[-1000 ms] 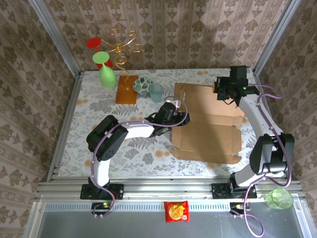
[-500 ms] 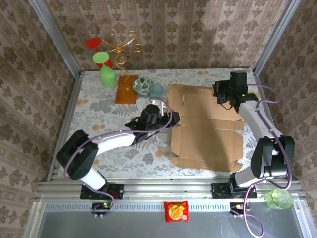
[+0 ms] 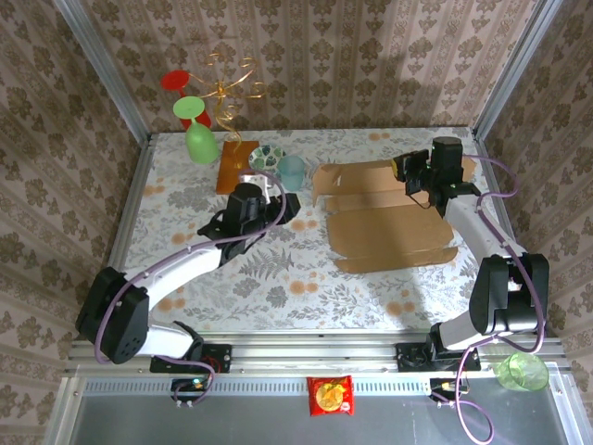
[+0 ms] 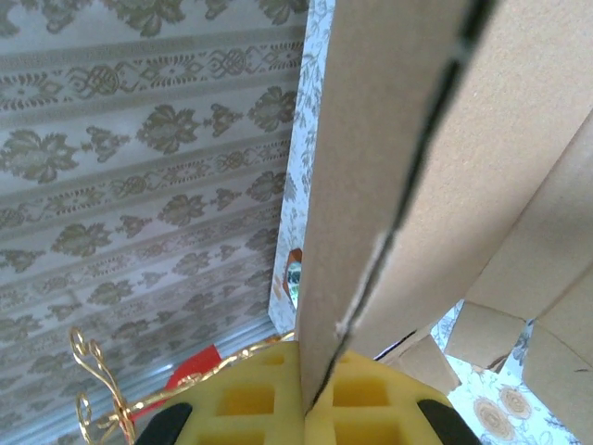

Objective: Fold the paper box

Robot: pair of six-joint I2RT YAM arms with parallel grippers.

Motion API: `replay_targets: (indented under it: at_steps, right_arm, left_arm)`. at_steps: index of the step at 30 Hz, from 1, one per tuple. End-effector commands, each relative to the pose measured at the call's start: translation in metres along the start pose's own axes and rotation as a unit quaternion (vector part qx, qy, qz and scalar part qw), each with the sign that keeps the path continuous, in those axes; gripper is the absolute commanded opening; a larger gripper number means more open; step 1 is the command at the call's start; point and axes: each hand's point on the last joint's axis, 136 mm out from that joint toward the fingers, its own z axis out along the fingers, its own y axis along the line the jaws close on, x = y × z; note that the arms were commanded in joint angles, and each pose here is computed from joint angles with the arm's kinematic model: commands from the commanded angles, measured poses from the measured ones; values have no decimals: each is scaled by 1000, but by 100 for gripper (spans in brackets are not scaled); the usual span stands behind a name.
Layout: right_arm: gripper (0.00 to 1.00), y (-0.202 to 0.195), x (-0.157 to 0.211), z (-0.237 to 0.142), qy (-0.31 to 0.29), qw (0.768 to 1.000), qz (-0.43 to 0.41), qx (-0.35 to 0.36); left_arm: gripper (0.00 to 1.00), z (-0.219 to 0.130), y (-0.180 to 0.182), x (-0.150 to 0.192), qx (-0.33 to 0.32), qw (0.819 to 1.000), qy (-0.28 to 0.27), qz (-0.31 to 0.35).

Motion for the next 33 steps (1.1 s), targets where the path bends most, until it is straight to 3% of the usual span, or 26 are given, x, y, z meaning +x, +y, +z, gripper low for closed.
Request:
replay_targets:
  at_steps: [1,8,16,19,25,33]
  right_arm:
    - [0,0,9,-2,38,999,-32,-9]
    - [0,-26,7,-16,72,995,-59,28]
    - [0,-52,10,0,102,992,-69,39]
    - [0,-52,9,5,109,991,-75,38]
    - [0,-50,9,18,127,988,-84,32]
    - [0,-45,11,33,159,980,-117,13]
  left_arm:
    - [45,7,19,-5,-20,999,13,32]
    - [33,33,30,-6,-13,991,68,113]
    - [31,56,20,14,51,980,104,164]
    - [32,63,8,24,92,967,113,207]
    - [36,78,-7,48,157,927,139,311]
    - [38,90,-27,45,219,896,135,363]
